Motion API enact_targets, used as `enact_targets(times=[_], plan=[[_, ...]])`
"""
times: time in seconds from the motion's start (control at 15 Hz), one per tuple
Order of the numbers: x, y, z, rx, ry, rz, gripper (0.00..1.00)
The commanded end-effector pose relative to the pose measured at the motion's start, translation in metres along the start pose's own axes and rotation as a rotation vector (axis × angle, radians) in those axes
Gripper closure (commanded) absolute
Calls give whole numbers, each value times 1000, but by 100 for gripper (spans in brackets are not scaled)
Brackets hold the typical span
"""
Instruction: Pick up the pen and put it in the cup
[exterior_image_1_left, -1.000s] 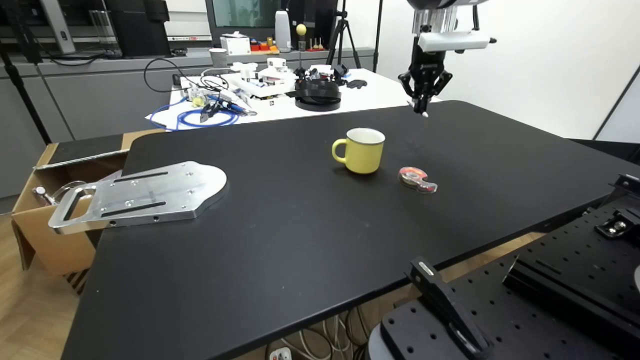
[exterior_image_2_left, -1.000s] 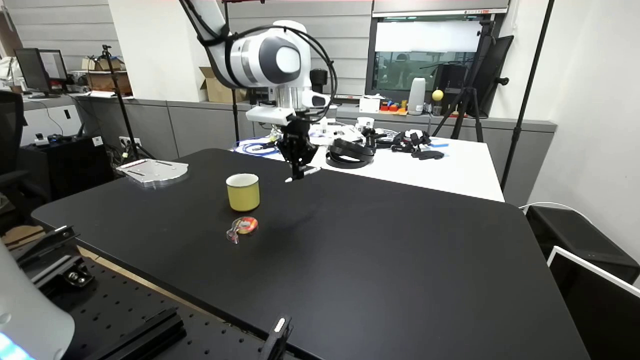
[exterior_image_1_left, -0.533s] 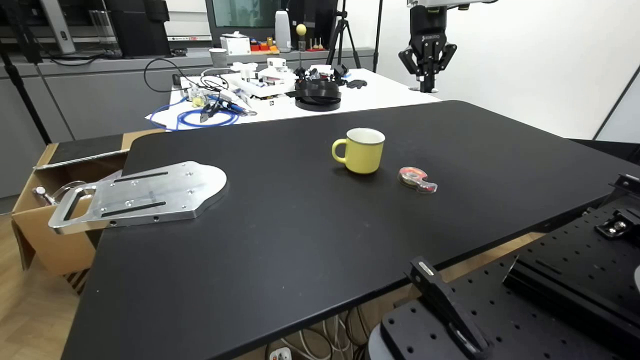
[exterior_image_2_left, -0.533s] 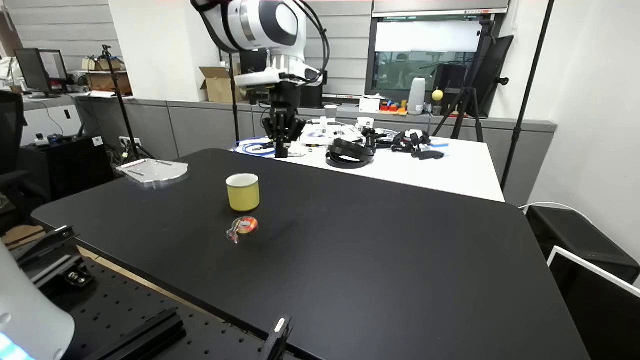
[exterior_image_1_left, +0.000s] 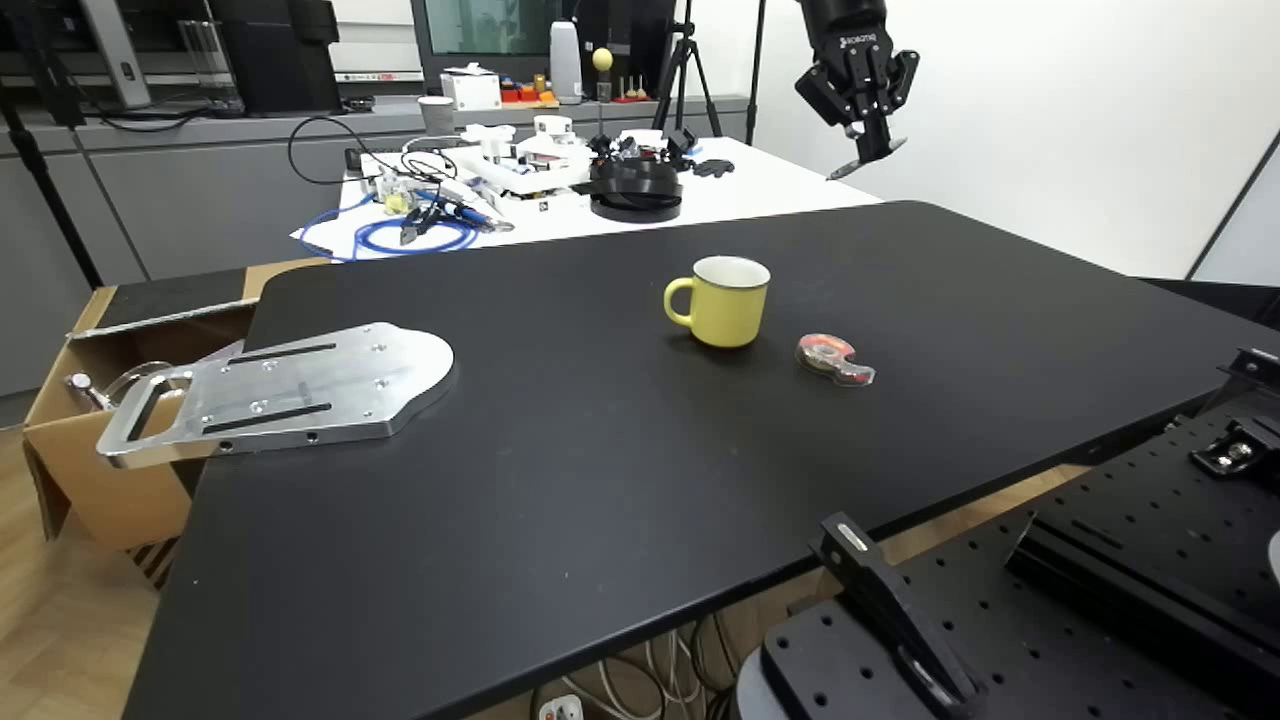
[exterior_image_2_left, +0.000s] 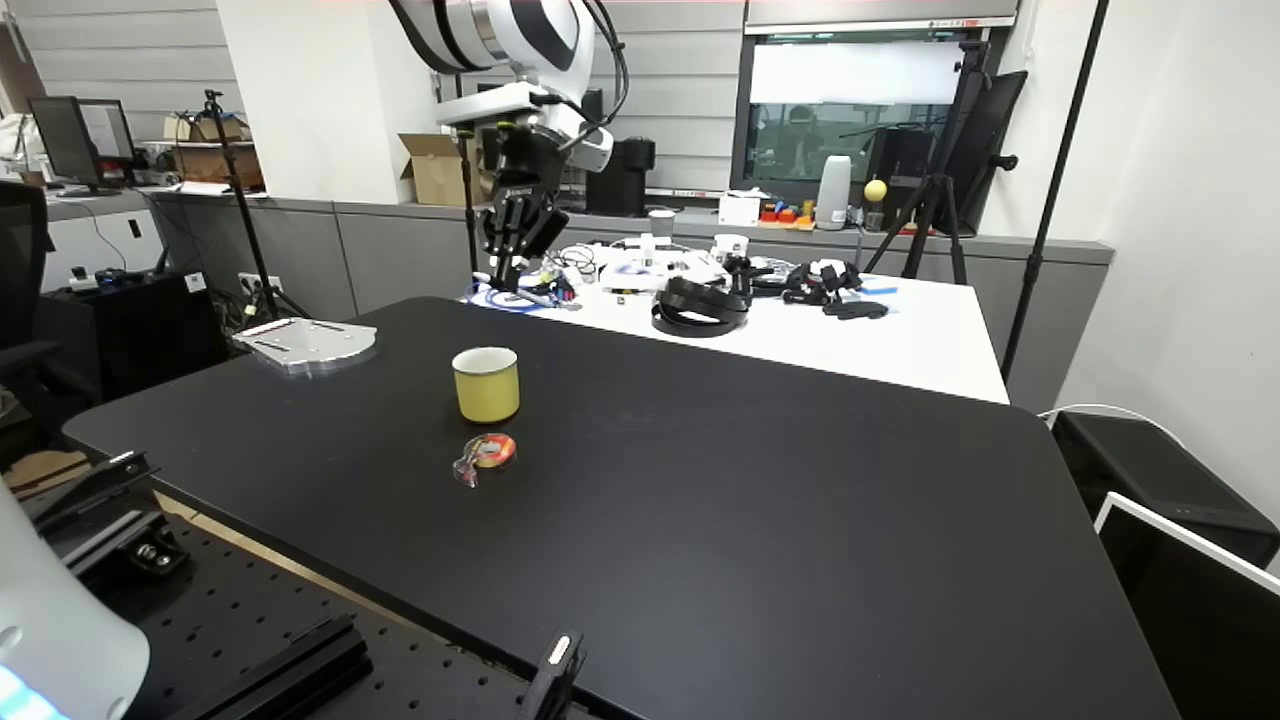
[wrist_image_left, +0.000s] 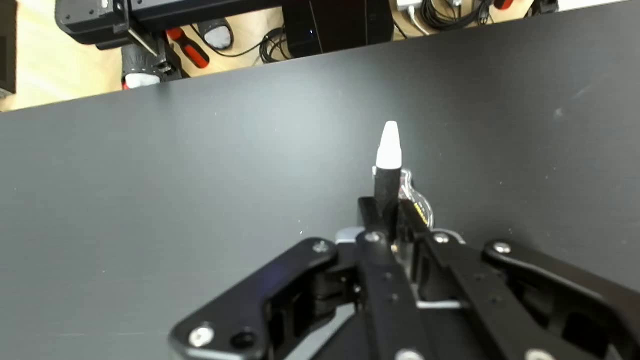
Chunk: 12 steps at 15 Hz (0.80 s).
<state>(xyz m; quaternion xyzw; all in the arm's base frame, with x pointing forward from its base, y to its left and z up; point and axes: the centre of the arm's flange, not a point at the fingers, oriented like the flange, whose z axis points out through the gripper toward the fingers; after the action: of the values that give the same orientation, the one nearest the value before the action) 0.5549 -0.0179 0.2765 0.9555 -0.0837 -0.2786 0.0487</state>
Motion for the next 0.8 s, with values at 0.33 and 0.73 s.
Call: enact_targets(times=[0.33, 0.73], plan=[[17, -38, -9, 60, -239, -40, 97], [31, -63, -8, 115, -298, -63, 97]])
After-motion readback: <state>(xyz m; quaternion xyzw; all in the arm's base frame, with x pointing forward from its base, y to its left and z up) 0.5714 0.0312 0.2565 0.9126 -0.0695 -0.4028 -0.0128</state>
